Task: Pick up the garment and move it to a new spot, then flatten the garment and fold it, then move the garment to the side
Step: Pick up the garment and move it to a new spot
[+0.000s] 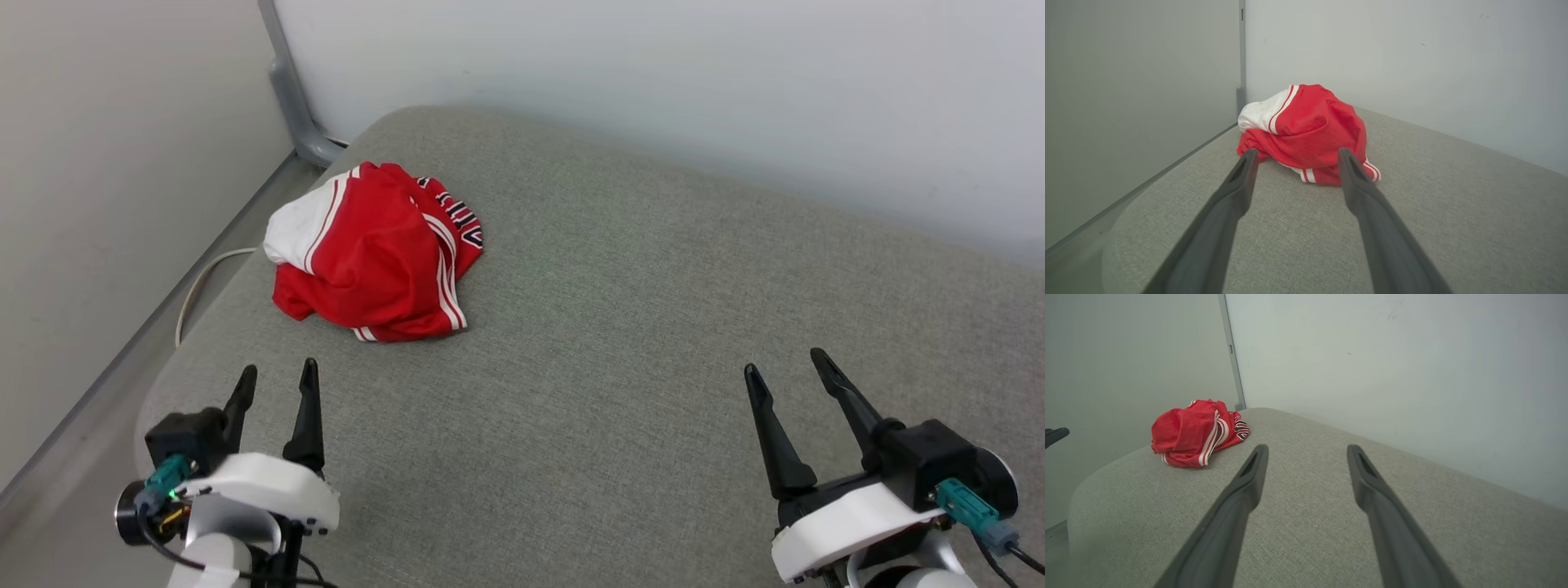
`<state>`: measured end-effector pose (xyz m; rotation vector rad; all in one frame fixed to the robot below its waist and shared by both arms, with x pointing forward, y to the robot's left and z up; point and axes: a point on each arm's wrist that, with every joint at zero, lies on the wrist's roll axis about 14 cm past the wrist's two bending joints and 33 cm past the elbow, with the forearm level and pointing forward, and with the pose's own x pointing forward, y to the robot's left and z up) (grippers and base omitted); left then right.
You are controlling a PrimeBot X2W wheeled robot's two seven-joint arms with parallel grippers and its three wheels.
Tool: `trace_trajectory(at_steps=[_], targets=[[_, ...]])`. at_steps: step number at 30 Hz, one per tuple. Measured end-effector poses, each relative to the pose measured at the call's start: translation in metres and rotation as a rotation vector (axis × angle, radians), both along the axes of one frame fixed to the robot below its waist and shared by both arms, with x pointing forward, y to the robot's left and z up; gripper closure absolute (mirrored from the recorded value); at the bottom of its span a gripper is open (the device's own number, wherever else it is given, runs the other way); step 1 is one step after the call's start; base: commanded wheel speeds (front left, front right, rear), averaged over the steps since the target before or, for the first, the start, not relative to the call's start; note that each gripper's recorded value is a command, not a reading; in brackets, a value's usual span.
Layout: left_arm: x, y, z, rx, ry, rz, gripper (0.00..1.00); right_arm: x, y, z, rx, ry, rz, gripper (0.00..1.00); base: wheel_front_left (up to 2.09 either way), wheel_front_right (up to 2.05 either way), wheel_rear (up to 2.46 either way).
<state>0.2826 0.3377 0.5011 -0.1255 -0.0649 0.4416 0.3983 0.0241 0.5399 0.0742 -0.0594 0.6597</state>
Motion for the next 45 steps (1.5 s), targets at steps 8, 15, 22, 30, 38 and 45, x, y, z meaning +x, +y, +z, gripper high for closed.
trace_trajectory(at_steps=[8,15,22,30,38,45], targets=[[0.056,0.020,0.005,-0.077,0.069,-0.030,0.00,0.019,0.000,-0.009,-0.012,0.011,-0.010,0.00,0.00,0.00,0.00],[0.122,0.026,0.000,-0.145,0.206,-0.112,0.00,0.045,-0.010,-0.026,-0.036,0.026,-0.043,0.00,0.00,0.00,0.00],[0.172,0.045,-0.029,-0.174,0.443,-0.138,0.00,0.073,-0.027,-0.051,-0.056,0.054,-0.076,0.00,0.00,0.00,0.00],[0.174,0.058,-0.109,-0.326,0.835,-0.092,0.00,0.090,-0.048,-0.095,-0.072,0.141,-0.131,0.00,0.00,0.00,0.00],[0.168,0.055,-0.146,-0.435,1.017,-0.046,0.54,0.095,-0.067,-0.120,-0.088,0.193,-0.181,0.00,0.00,0.00,0.00],[0.172,0.062,-0.115,-0.381,0.832,-0.029,1.00,0.094,-0.069,-0.091,-0.041,0.139,-0.200,0.00,0.00,0.00,0.00]])
